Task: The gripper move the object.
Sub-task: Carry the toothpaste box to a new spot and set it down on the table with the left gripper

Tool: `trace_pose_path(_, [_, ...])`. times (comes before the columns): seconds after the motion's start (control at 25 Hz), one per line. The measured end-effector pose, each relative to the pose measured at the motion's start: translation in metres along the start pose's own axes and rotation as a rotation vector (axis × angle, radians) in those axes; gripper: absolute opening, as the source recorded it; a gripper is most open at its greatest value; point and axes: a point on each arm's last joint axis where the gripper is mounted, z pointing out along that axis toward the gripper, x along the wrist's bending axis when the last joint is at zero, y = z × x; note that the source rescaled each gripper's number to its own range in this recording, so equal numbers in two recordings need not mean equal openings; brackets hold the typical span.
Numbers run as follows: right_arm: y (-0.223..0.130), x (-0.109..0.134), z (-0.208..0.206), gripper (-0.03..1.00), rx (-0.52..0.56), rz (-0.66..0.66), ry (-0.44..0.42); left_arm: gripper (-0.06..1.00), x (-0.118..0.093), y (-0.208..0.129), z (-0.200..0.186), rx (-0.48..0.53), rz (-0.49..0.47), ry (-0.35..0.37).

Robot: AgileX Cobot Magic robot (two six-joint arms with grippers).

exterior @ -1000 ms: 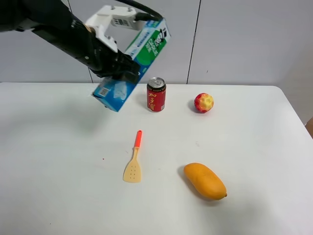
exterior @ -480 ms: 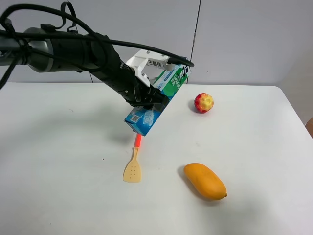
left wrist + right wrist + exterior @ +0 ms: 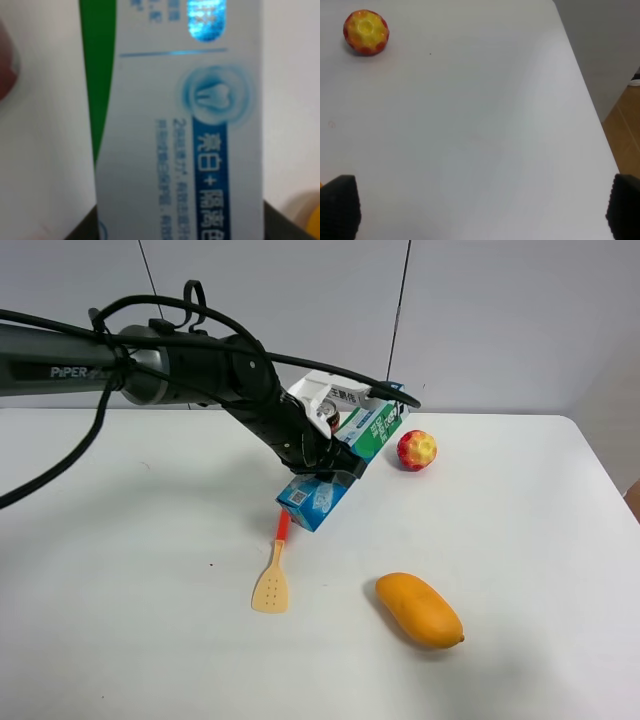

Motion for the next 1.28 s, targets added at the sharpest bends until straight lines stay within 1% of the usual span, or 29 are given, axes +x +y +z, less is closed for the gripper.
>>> trace_pose_path(0.2, [0.000,0.000,0.000,1.00,0.000,0.000,0.000,0.02,0.001,-0.004,0.021,0.034,-0.003,-0.006])
trace_pose_path(0.48, [0.000,0.000,0.000,1.00,0.000,0.000,0.000,0.02,0.003,-0.012,0.044,0.044,-0.085,-0.023])
trace_pose_path(0.6, [0.000,0.000,0.000,1.00,0.000,0.000,0.000,0.02,0.005,-0.014,0.050,0.041,-0.141,-0.017])
trace_pose_path(0.68, [0.000,0.000,0.000,1.00,0.000,0.000,0.000,0.02,0.007,-0.012,0.051,0.015,-0.185,-0.005])
trace_pose_path(0.76, [0.000,0.000,0.000,1.00,0.000,0.000,0.000,0.02,0.007,-0.010,0.051,-0.006,-0.242,0.003])
trace_pose_path(0.88, [0.000,0.000,0.000,1.00,0.000,0.000,0.000,0.02,0.008,-0.009,0.052,-0.024,-0.361,0.007])
trace_pose_path(0.96, [0.000,0.000,0.000,1.00,0.000,0.000,0.000,0.02,0.010,-0.011,0.056,-0.019,-0.400,0.010])
trace_pose_path(1.16, [0.000,0.000,0.000,1.00,0.000,0.000,0.000,0.02,0.014,-0.022,0.071,0.024,-0.452,0.019])
trace_pose_path(1.28, [0.000,0.000,0.000,1.00,0.000,0.000,0.000,0.02,0.014,-0.024,0.073,0.033,-0.455,0.018])
